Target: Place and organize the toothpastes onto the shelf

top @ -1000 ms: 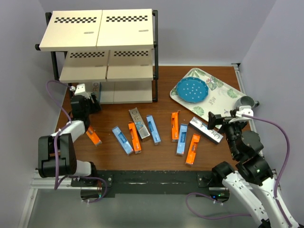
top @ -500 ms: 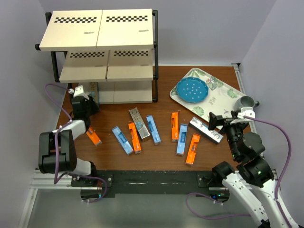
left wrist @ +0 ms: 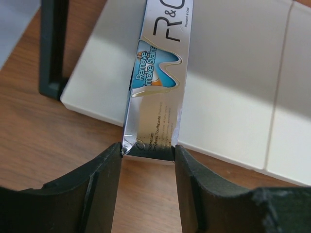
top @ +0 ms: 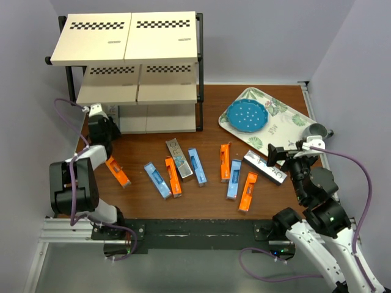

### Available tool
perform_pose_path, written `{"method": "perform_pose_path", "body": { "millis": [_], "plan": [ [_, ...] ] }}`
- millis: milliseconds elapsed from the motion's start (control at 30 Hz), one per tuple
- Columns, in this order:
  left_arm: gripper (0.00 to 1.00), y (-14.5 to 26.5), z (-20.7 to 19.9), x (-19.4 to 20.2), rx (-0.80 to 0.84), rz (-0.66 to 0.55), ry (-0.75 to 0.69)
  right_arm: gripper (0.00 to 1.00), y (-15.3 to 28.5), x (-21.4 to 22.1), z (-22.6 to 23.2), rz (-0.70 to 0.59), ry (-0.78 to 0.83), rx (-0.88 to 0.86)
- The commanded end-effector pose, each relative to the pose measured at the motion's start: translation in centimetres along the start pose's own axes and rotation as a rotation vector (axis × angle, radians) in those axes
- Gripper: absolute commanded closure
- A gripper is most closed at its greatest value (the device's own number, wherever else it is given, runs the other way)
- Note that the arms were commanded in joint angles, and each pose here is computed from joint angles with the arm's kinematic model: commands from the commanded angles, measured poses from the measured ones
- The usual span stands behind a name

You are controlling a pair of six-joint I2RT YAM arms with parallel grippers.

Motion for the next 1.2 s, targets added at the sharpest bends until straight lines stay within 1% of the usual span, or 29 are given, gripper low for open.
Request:
{"method": "perform_pose_path", "body": {
  "millis": [0,233,367,467,667,933,967,1033,1067,1167],
  "plan": [
    [0.61,-1.0,1.7,-3.1,0.007,-0.061,-0.079,0.01,0.2,-1.4,-0.3,-0.033,0.003,0.019],
    [0.57,-2.2,2.8,-2.8,0.088,-0.043,-0.118,0.01,0.1,-1.4,-0.2,-0.028,0.007,0.014],
    [0.54,-2.4,3.1,-2.9,0.175,-0.049,-0.111,0.01,0.0,-1.6,0.0,-0.026,0.007,0.009],
    [0.52,-2.6,2.5,-2.8,0.238,-0.049,-0.133,0.01,0.0,-1.6,0.1,-0.024,0.007,0.002],
    [0.45,-2.6,2.4,-3.2,0.259,-0.073,-0.167,0.01,-0.2,-1.6,0.6,-0.012,-0.001,-0.017],
    [0.37,-3.5,2.8,-3.7,0.261,-0.086,-0.174,0.01,-0.2,-1.8,0.8,-0.008,-0.009,-0.024],
    [0.33,-3.5,2.7,-3.8,0.261,-0.087,-0.171,0.01,-0.2,-1.8,0.8,-0.003,-0.006,-0.023],
    [0.28,-3.3,2.7,-3.8,0.262,-0.083,-0.166,0.01,-0.1,-1.8,0.8,-0.003,-0.007,-0.025],
    [0.23,-3.2,2.7,-3.7,0.259,-0.078,-0.155,0.01,-0.1,-1.7,0.8,0.000,-0.007,-0.026],
    [0.18,-1.9,2.9,-4.1,0.227,-0.104,-0.125,0.01,-0.1,-1.8,0.7,-0.006,-0.010,-0.022]
  ]
}}
Point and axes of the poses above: each gripper's point midway between its finger pads, its own y axis back along the fingers, its own z axis along the line the jaws close on, x = y × z, the point moved 1 cm from there along y, back along the fingers, and after that the axes turned 6 degrees about -y, right-handed, at the moved point
